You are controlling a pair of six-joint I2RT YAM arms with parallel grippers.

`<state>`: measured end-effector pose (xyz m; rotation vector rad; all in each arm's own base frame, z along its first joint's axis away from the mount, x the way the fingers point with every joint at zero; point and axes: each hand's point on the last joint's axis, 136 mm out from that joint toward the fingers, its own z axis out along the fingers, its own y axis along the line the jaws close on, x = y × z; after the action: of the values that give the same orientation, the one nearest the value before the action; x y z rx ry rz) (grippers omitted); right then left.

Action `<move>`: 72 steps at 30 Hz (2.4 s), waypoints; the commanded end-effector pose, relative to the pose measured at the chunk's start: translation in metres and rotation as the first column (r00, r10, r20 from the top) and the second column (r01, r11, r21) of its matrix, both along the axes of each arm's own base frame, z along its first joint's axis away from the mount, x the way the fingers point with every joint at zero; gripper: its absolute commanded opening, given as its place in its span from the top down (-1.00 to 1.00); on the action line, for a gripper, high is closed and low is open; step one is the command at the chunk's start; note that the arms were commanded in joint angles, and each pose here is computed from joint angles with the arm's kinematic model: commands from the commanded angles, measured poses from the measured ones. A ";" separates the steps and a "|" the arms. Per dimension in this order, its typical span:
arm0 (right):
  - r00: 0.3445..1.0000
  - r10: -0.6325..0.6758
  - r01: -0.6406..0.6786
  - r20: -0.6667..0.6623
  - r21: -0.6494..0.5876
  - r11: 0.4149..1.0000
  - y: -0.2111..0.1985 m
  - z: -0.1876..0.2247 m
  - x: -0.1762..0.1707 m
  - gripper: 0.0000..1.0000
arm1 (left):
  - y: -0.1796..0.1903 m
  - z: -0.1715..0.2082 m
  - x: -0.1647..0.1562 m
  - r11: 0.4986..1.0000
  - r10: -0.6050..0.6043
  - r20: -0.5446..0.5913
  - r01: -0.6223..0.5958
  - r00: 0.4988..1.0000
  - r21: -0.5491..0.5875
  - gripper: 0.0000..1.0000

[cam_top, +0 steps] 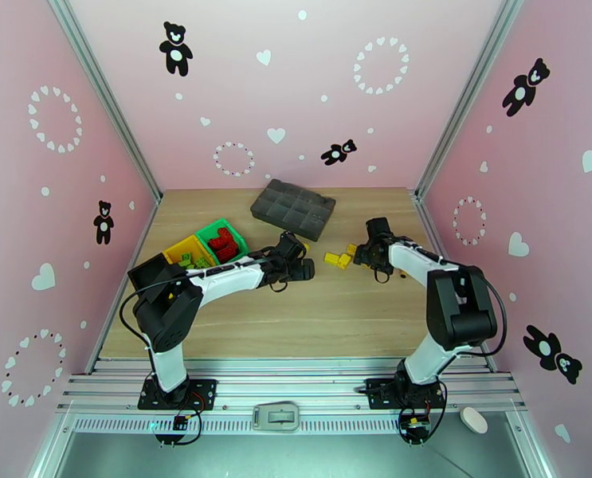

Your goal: Sort the legos into containers by color

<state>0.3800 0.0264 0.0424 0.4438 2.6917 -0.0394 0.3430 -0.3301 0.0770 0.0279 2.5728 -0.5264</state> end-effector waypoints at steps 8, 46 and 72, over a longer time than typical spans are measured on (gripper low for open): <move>0.999 0.009 -0.009 -0.040 0.000 1.000 -0.006 -0.011 0.015 -0.50 | -0.001 0.005 -0.005 1.000 -0.009 0.004 0.009 1.000 -0.028 -0.79; 0.953 0.274 -0.289 0.129 0.119 0.950 0.100 0.048 0.002 0.31 | 0.162 0.076 0.014 0.941 0.337 0.085 -0.338 0.938 -0.012 -0.97; 0.491 0.760 -0.859 0.427 0.383 0.340 0.488 0.127 -0.086 0.33 | 0.421 0.089 0.000 0.485 0.861 -0.039 -0.843 0.507 -0.232 -0.97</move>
<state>0.3025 0.4829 0.1561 -0.7674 2.4201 0.9296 0.3422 0.0862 0.1634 -1.2113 2.0710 -0.3062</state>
